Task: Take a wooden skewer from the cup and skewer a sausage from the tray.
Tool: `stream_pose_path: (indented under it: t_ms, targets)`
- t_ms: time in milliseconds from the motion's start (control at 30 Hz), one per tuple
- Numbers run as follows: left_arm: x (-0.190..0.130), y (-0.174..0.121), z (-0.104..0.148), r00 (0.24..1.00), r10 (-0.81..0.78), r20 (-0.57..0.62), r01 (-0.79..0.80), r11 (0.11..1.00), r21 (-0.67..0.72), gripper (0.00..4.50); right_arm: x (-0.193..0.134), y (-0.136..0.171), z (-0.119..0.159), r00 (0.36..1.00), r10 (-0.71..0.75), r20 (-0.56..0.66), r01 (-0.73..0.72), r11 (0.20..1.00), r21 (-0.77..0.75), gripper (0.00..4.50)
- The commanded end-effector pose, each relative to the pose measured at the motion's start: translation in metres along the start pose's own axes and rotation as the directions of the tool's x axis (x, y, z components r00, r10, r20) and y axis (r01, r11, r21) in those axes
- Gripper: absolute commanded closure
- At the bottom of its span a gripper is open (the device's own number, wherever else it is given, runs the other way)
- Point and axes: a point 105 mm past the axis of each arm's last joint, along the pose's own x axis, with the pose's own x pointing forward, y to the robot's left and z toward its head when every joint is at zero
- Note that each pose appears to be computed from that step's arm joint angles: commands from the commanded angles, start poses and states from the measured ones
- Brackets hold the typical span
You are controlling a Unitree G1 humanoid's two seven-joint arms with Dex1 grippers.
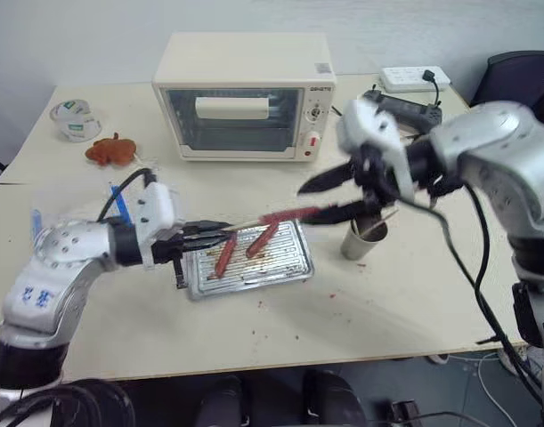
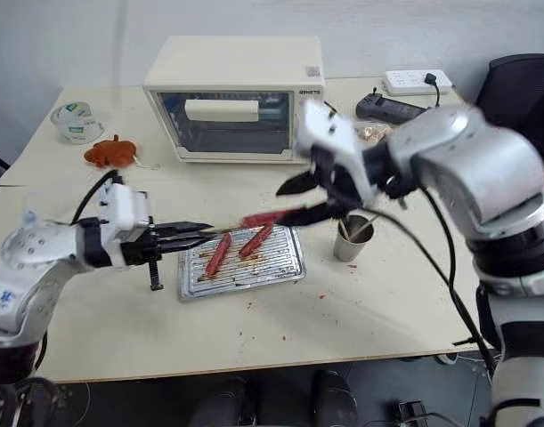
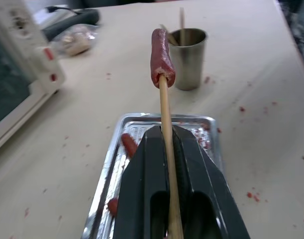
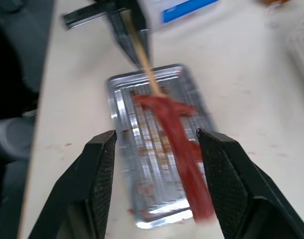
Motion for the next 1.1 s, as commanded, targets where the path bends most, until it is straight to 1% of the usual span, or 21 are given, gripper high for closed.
stream_pose_path:
  t_ms: [33,67,100,133,167,200,233,300,333,367,400,567,667,800,833,867,933,967,1033,1067,1100]
  targets:
    - [-0.027,0.019,0.011,0.96,0.28,0.02,-0.28,0.96,0.013,4.5,-0.013,-0.005,0.014,0.997,-0.047,0.064,0.046,0.999,0.014,1.7]
    - [-0.04,0.027,0.007,0.92,0.392,0.009,-0.392,0.92,-0.009,4.5,-0.014,-0.004,0.015,0.996,-0.043,0.075,0.04,0.999,0.035,1.51]
    - [-0.05,0.032,0.005,0.885,0.466,-0.002,-0.466,0.885,-0.023,4.5,-0.014,-0.003,0.015,0.996,-0.039,0.082,0.035,0.998,0.049,1.3]
    - [-0.067,0.04,-0.001,0.813,0.582,-0.029,-0.583,0.812,-0.035,4.5,-0.015,-0.001,0.016,0.996,-0.034,0.088,0.029,0.998,0.055,1.01]
    - [-0.081,0.046,-0.006,0.747,0.663,-0.053,-0.665,0.746,-0.041,4.5,-0.015,0.001,0.016,0.995,-0.031,0.094,0.025,0.998,0.059,0.69]
    - [-0.1,0.054,-0.014,0.647,0.758,-0.087,-0.763,0.644,-0.064,4.5,-0.015,0.002,0.017,0.994,-0.028,0.103,0.022,0.998,0.066,0.37]
    - [-0.115,0.058,-0.02,0.559,0.821,-0.12,-0.829,0.553,-0.083,4.5,-0.015,0.002,0.018,0.994,-0.027,0.111,0.019,0.997,0.069,0.02]
    - [-0.14,0.064,-0.035,0.398,0.898,-0.189,-0.916,0.378,-0.134,4.5,-0.015,0.003,0.023,0.991,-0.021,0.133,0.01,0.997,0.077,0.02]
    - [-0.147,0.065,-0.041,0.357,0.909,-0.217,-0.933,0.333,-0.14,4.5,-0.015,0.004,0.025,0.989,-0.015,0.145,0.003,0.997,0.079,0.02]
    - [-0.151,0.065,-0.045,0.332,0.913,-0.238,-0.942,0.307,-0.138,4.5,-0.015,0.004,0.026,0.988,-0.01,0.154,-0.003,0.997,0.08,0.02]
    - [-0.153,0.064,-0.049,0.318,0.913,-0.257,-0.947,0.294,-0.129,4.5,-0.015,0.004,0.028,0.987,-0.006,0.162,-0.007,0.997,0.081,0.02]
    - [-0.148,0.068,-0.067,0.303,0.894,-0.329,-0.953,0.28,-0.118,4.5,-0.012,0.004,0.03,0.985,0.002,0.175,-0.015,0.997,0.07,0.02]
    - [-0.145,0.072,-0.073,0.29,0.89,-0.351,-0.957,0.265,-0.12,4.5,-0.01,0.004,0.029,0.985,0.003,0.172,-0.013,0.998,0.057,0.02]
    - [-0.148,0.065,-0.079,0.26,0.885,-0.385,-0.965,0.228,-0.127,3.41,-0.01,0.004,0.029,0.986,0.006,0.169,-0.014,0.999,0.05,0.0]
    - [-0.15,0.064,-0.079,0.253,0.886,-0.389,-0.967,0.225,-0.117,3.04,-0.009,0.004,0.028,0.986,0.009,0.167,-0.018,0.999,0.051,0.0]
    - [-0.151,0.063,-0.079,0.248,0.886,-0.391,-0.969,0.223,-0.109,2.83,-0.009,0.003,0.027,0.986,0.011,0.166,-0.02,0.998,0.052,0.0]
    - [-0.157,0.061,-0.075,0.235,0.889,-0.394,-0.972,0.215,-0.096,2.24,-0.009,0.002,0.027,0.986,0.01,0.166,-0.019,0.998,0.052,0.0]
    - [-0.161,0.06,-0.072,0.226,0.891,-0.392,-0.974,0.203,-0.102,2.0,-0.009,0.001,0.026,0.986,0.009,0.166,-0.018,0.999,0.052,0.0]
    - [-0.169,0.056,-0.065,0.225,0.899,-0.376,-0.973,0.188,-0.133,1.35,-0.009,0.0,0.025,0.986,0.01,0.165,-0.019,0.999,0.051,0.0]
    - [-0.175,0.052,-0.061,0.222,0.902,-0.371,-0.973,0.18,-0.146,1.11,-0.009,-0.001,0.025,0.986,0.012,0.164,-0.02,0.999,0.05,0.0]
    - [-0.181,0.048,-0.058,0.221,0.902,-0.371,-0.972,0.174,-0.155,1.11,-0.009,-0.002,0.024,0.987,0.014,0.162,-0.022,0.999,0.048,0.0]
